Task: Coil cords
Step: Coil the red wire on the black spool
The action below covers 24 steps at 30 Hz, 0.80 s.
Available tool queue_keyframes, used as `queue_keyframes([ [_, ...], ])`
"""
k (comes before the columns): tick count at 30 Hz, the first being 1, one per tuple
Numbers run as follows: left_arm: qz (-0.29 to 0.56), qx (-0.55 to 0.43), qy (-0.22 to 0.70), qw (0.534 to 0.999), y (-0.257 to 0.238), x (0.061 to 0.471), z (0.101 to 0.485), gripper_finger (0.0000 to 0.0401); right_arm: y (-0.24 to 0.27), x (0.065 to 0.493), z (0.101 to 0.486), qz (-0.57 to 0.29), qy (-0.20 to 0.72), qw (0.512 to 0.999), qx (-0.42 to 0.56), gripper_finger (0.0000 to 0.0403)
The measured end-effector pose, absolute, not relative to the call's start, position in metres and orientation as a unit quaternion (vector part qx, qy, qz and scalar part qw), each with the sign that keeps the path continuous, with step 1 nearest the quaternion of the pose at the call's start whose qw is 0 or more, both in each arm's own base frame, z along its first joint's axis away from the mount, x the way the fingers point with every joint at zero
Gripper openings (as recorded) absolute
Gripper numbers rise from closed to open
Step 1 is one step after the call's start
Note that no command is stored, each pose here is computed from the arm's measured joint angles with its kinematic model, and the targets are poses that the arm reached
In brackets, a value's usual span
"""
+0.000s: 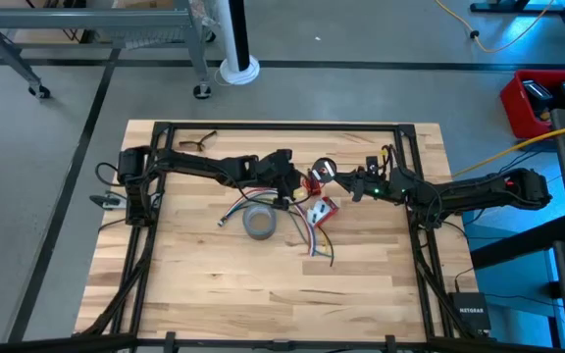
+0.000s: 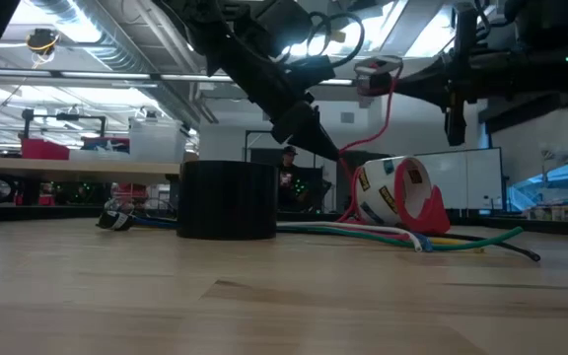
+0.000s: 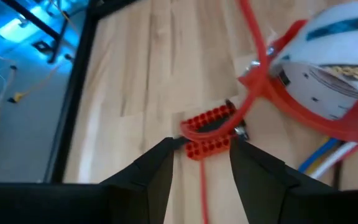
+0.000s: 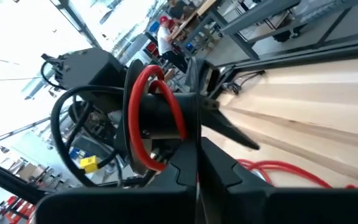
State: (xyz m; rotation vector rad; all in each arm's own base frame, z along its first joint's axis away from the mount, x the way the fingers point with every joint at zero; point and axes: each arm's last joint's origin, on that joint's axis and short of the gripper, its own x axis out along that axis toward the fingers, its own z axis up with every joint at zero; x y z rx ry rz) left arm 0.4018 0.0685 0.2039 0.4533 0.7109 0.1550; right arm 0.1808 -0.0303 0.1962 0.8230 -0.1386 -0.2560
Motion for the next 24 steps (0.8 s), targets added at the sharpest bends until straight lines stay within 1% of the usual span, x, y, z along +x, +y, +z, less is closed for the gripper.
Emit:
queue_keyframes([
  [5,0.080,0.226,0.324,0.915,0.070,0.410,0.196,0.0147,-0.030,0.184,0.203,-0.108,-0.072,0.908,0.399,0.0003],
  [9,0.079,0.220,0.330,0.915,0.070,0.413,0.186,0.0147,-0.030,0.184,0.203,-0.108,-0.073,0.908,0.399,0.0003],
  [14,0.098,0.164,0.331,0.924,0.070,0.414,0.180,0.0147,-0.030,0.183,0.204,-0.107,-0.077,0.908,0.399,0.0003],
  [20,0.131,0.100,0.286,0.944,0.077,0.421,0.177,0.0146,-0.030,0.183,0.206,-0.105,-0.087,0.909,0.395,0.0002],
  [24,0.138,0.075,0.259,0.953,0.079,0.427,0.171,0.0146,-0.030,0.183,0.206,-0.105,-0.089,0.908,0.395,0.0003],
])
